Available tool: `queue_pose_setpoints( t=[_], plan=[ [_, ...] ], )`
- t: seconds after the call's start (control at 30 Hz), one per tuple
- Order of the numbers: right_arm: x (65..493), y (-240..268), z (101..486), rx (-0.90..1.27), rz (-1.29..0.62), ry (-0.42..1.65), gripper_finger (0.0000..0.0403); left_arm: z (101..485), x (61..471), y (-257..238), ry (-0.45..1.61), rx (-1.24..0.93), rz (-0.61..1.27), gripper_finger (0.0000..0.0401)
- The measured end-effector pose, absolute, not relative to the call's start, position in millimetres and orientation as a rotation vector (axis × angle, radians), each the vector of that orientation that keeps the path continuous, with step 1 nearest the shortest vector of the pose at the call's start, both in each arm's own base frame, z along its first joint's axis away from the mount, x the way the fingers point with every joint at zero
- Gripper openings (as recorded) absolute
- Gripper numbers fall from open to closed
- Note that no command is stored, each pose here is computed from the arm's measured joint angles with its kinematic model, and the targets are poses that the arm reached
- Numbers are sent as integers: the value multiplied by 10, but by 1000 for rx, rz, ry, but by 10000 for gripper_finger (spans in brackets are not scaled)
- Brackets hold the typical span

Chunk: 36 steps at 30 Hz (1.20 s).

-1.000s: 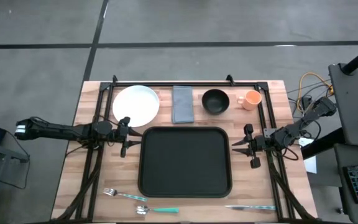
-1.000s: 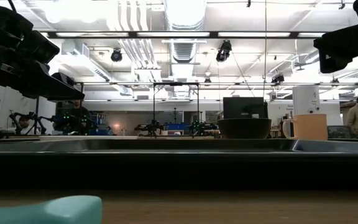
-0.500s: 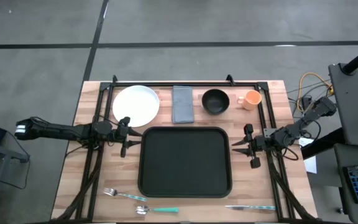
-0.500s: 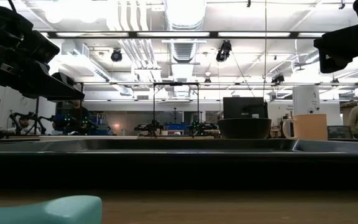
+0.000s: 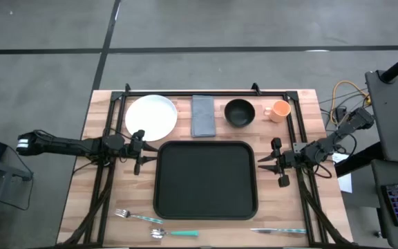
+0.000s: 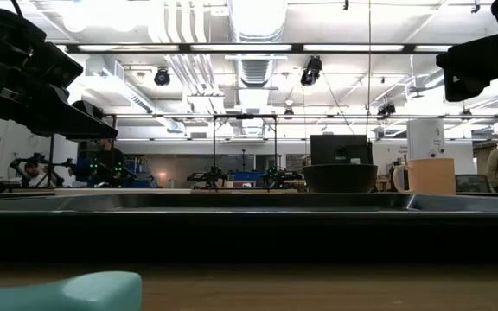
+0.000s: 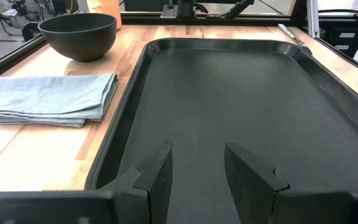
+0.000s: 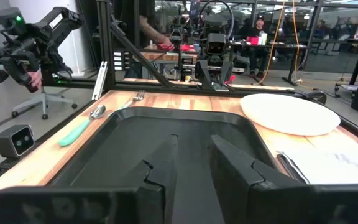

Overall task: Set up tray
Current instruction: Put the orange mug on the black serving tray

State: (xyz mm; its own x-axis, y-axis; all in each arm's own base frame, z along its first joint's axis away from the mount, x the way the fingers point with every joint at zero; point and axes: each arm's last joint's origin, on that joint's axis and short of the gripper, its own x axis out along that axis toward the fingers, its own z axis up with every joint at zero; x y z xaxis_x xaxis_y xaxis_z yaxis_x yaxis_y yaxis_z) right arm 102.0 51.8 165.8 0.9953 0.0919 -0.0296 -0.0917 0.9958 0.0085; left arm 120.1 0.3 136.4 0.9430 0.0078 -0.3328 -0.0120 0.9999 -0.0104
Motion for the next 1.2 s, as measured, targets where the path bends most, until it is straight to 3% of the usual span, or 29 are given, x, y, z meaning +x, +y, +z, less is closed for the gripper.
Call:
queue_pose_setpoints(
  t=[0.37, 0.5, 0.67, 0.83, 1.03, 1.2],
  plan=[
    [1021, 516, 1680, 63, 89, 12, 78, 1375, 1205, 3, 327, -13, 10, 126],
    [1027, 510, 1939, 66, 79, 13, 88, 1464, 1230, 6, 244, -10, 14, 126],
    [982, 421, 2451, 6, -97, 101, 115, 1612, 1256, 6, 179, -12, 14, 126],
    [806, 219, 2953, 94, -353, 203, 141, 1702, 1269, 7, 155, -12, 14, 126],
    [563, 5, 3195, 155, -649, 279, 171, 1776, 1278, 7, 133, -42, 16, 126],
    [506, -62, 3297, 155, -757, 316, 190, 1778, 1278, 7, 132, -116, 22, 126]
  ],
)
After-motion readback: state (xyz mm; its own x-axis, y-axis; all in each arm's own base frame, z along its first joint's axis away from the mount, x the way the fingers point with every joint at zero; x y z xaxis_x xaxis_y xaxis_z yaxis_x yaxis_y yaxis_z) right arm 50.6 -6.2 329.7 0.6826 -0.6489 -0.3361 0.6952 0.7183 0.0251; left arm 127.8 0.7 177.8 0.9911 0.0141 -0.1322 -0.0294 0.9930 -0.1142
